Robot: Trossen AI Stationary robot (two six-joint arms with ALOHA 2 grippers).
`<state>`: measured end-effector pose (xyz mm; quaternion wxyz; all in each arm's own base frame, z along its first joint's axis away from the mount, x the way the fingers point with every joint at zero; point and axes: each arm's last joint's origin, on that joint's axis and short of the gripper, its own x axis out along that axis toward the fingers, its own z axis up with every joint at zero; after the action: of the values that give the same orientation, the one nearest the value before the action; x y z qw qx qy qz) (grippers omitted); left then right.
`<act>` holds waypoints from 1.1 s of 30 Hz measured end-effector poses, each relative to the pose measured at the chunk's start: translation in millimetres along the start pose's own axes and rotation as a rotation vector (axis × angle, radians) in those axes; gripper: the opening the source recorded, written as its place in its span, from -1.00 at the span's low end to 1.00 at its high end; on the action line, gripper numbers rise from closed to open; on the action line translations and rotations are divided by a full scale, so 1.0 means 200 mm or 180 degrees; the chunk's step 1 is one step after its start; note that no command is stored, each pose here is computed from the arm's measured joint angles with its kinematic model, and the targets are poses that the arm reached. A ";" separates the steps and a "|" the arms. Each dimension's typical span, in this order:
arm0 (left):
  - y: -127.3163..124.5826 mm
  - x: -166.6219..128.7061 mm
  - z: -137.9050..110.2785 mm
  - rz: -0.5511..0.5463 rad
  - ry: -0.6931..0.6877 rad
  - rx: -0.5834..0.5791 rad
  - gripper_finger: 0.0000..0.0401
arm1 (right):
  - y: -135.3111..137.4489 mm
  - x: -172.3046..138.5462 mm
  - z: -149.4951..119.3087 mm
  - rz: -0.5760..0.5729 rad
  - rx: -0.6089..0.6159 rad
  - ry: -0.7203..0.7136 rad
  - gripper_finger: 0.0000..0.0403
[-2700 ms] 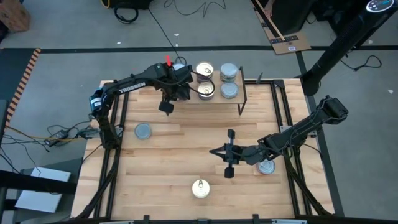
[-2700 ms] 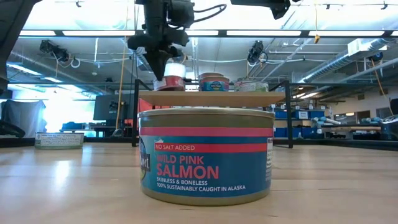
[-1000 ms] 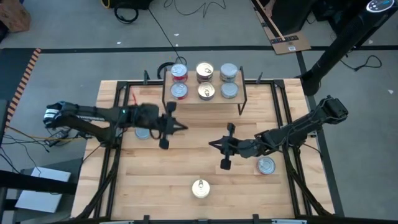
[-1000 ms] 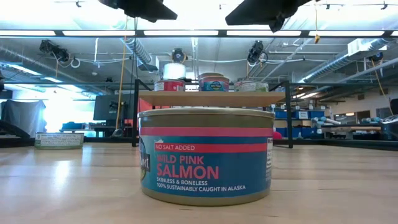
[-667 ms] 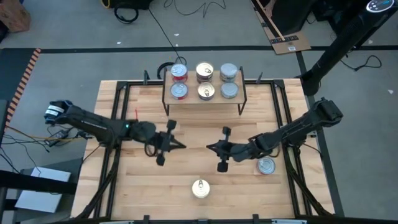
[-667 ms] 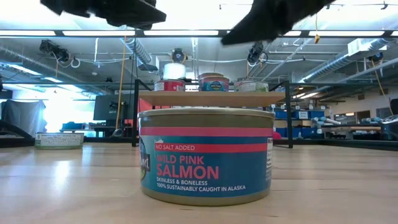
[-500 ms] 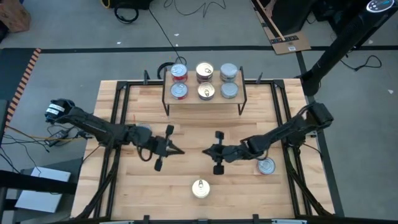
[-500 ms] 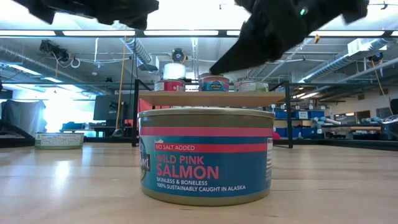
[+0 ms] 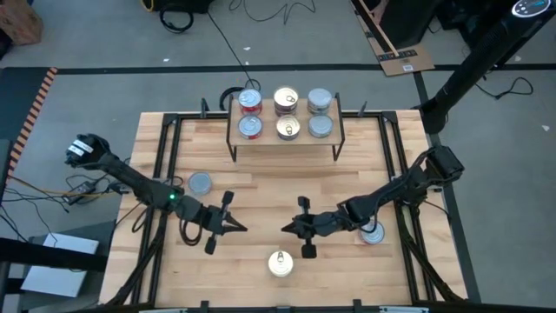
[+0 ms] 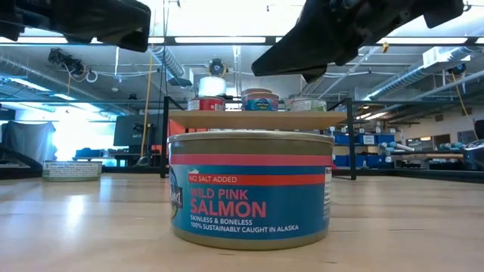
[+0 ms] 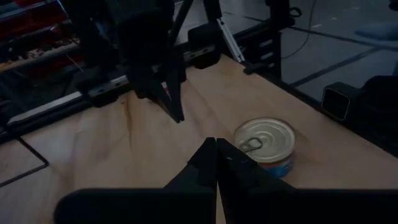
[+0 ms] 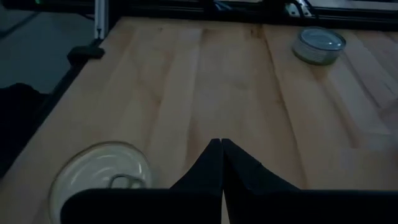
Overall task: Stack canned seafood by type on shelf
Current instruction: Stack the blue pink tuna can on top of the blue pink tuna can on the shelf
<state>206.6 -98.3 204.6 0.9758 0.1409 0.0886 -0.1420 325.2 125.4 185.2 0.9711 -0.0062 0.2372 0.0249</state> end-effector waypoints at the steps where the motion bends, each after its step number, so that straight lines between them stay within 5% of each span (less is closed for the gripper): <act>1: -0.01 0.00 0.00 0.0006 -0.0001 -0.0021 -0.96 | 0.00 0.00 0.00 0.0006 0.0014 -0.0008 -0.96; 7: -0.04 -0.01 0.01 -0.0075 -0.0033 0.0000 -0.96 | 0.00 0.00 0.00 0.0025 0.0264 -0.0020 -0.96; 33: -0.07 -0.02 -0.05 -0.0020 0.0419 -0.0284 -0.96 | 0.01 0.01 0.00 0.0033 0.0188 -0.0089 -0.95</act>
<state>197.5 -107.1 191.8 0.9727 0.1060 0.1592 -0.1313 327.7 126.9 185.0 0.9740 0.0241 0.2243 0.0230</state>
